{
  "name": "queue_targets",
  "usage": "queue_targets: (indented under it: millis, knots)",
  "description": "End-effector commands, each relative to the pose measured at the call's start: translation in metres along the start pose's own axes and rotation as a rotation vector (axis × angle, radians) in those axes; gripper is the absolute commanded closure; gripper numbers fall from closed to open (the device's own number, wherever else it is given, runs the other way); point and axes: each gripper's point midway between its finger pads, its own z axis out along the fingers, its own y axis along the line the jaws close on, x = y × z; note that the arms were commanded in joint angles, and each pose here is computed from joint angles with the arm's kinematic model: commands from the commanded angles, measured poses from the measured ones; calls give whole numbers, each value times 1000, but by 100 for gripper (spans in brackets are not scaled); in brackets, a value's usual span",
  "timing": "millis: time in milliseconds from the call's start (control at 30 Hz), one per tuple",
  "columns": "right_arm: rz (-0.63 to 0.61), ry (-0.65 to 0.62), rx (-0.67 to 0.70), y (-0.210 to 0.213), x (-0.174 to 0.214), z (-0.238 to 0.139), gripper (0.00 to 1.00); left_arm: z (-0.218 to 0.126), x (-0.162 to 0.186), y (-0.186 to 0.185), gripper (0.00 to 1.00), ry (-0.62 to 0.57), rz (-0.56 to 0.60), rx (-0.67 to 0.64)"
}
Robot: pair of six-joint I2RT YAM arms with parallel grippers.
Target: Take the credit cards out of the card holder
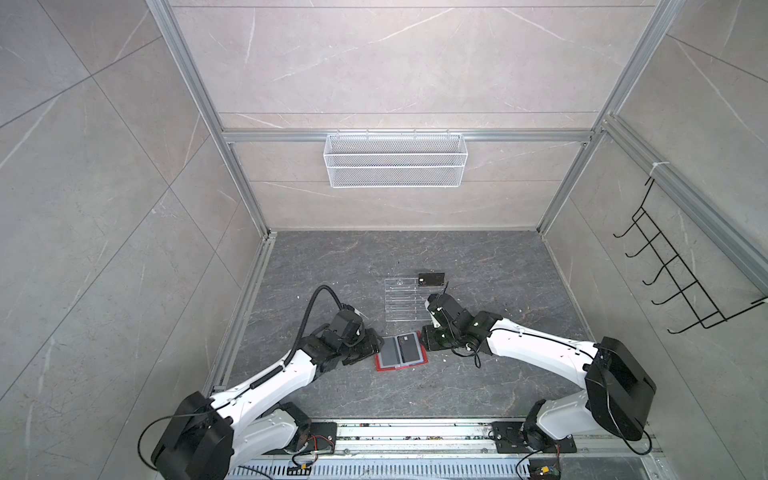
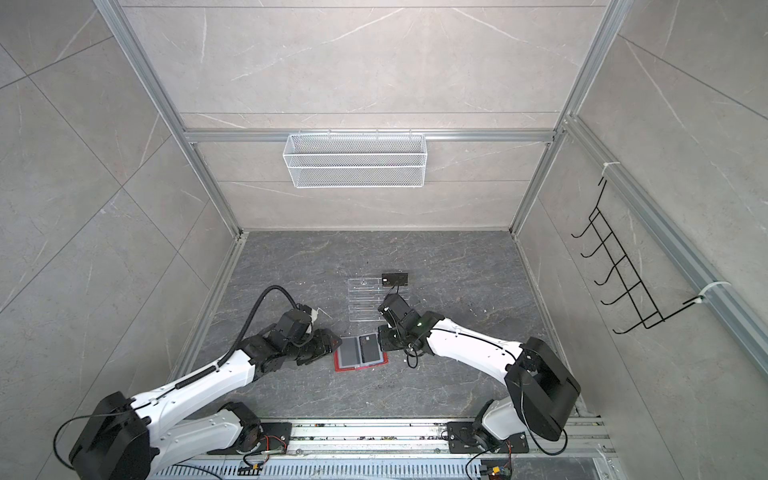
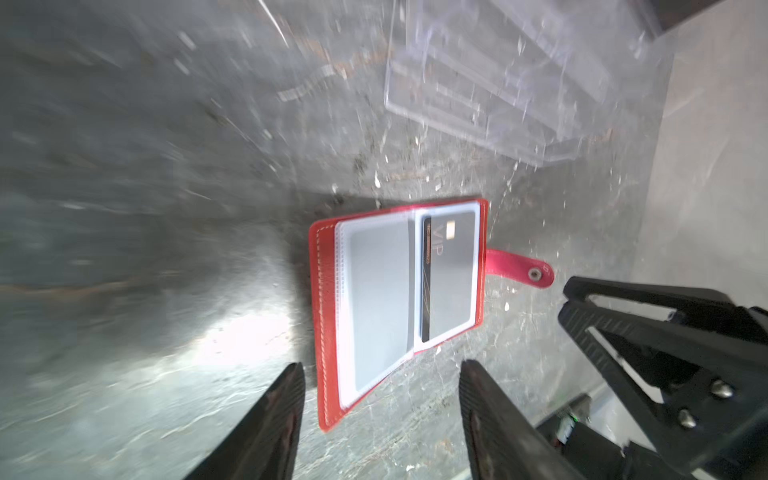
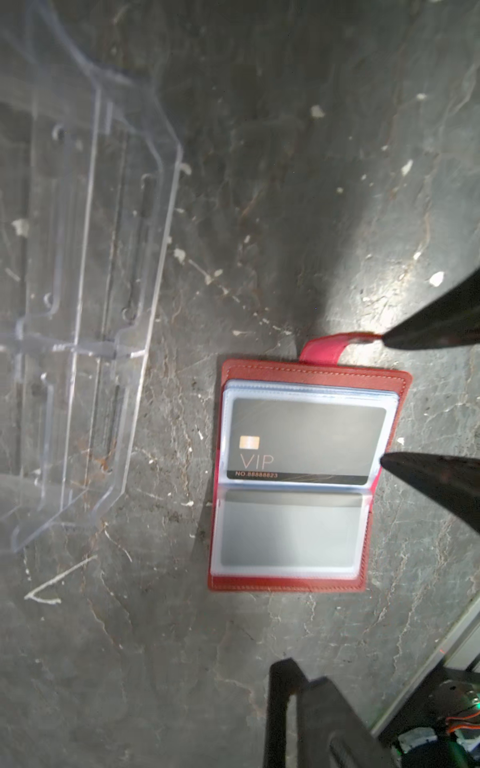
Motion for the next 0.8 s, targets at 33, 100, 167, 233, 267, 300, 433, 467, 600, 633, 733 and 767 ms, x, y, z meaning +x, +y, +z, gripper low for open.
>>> queue_targets:
  millis: [33, 100, 167, 233, 267, 300, 433, 467, 600, 633, 733, 767]
  knots:
    - [-17, 32, -77, 13, 1, 15, 72, -21, -12, -17, 37, -46, 18, 33]
    - [-8, 49, -85, 11, 3, 24, 78, -13, -11, -39, 45, -12, 0, 143]
    - [2, 61, -105, 11, 3, 32, 84, -1, -7, -57, 52, 32, -27, 230]
    - [10, 67, -112, 9, 5, 39, 88, 10, -2, -69, 54, 67, -47, 289]
    - [14, 67, -114, 8, 6, 42, 88, 14, -1, -72, 54, 77, -58, 309]
    - [17, 70, -120, 8, 7, 45, 89, 19, 2, -73, 55, 91, -74, 322]
    - [26, 87, -105, 1, 14, 54, 91, 32, 12, -69, 58, 124, -107, 323]
    - [28, 89, -98, -1, 15, 56, 91, 35, 15, -66, 59, 135, -119, 320]
    - [39, 102, -86, -7, 21, 63, 91, 44, 23, -58, 61, 150, -154, 313]
    - [40, 104, -83, -8, 23, 65, 91, 46, 24, -56, 61, 154, -160, 312]
    - [46, 110, -64, -13, 27, 67, 91, 53, 28, -53, 62, 161, -187, 318]
    - [46, 109, -57, -15, 27, 67, 91, 56, 29, -51, 62, 163, -190, 315]
